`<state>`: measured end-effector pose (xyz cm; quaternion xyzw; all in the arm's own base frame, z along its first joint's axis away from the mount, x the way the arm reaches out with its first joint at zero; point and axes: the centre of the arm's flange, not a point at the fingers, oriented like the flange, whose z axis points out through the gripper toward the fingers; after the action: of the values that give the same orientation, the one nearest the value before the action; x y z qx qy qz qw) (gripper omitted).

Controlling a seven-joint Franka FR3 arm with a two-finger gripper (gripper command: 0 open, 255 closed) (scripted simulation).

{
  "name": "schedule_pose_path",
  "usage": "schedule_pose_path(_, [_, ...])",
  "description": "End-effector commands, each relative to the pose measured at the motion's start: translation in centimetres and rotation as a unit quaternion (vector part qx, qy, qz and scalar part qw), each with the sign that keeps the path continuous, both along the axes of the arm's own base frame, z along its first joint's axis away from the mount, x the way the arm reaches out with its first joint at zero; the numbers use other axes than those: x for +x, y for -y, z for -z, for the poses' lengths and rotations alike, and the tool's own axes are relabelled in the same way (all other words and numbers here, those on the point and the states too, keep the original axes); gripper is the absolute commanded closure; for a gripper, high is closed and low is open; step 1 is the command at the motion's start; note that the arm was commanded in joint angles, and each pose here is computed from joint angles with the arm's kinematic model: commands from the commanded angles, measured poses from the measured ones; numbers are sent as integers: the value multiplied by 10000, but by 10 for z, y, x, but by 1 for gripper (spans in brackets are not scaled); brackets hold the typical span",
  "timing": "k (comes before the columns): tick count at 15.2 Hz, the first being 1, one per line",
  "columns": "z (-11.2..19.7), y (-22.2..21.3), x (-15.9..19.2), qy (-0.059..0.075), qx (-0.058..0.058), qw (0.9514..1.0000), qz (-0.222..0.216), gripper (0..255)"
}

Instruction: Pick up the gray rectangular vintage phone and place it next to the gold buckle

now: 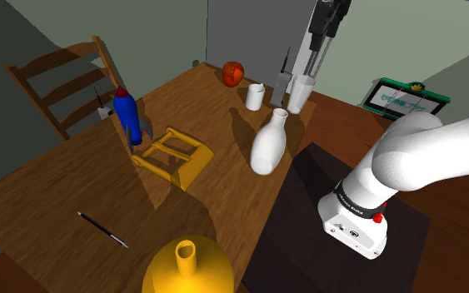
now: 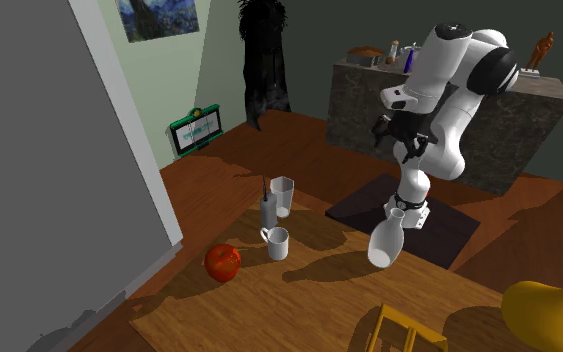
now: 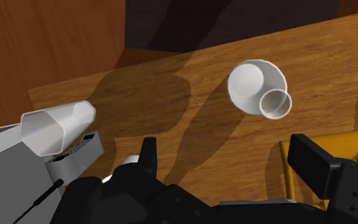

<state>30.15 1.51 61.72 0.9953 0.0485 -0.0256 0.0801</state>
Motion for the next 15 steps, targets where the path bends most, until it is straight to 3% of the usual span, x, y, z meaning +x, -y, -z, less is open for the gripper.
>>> schedule_pose_path(1, [0, 0, 0, 0, 0, 10000, 0, 0])
schedule_pose_path(15, [92, 149, 68, 207, 308, 9983, -445, 0])
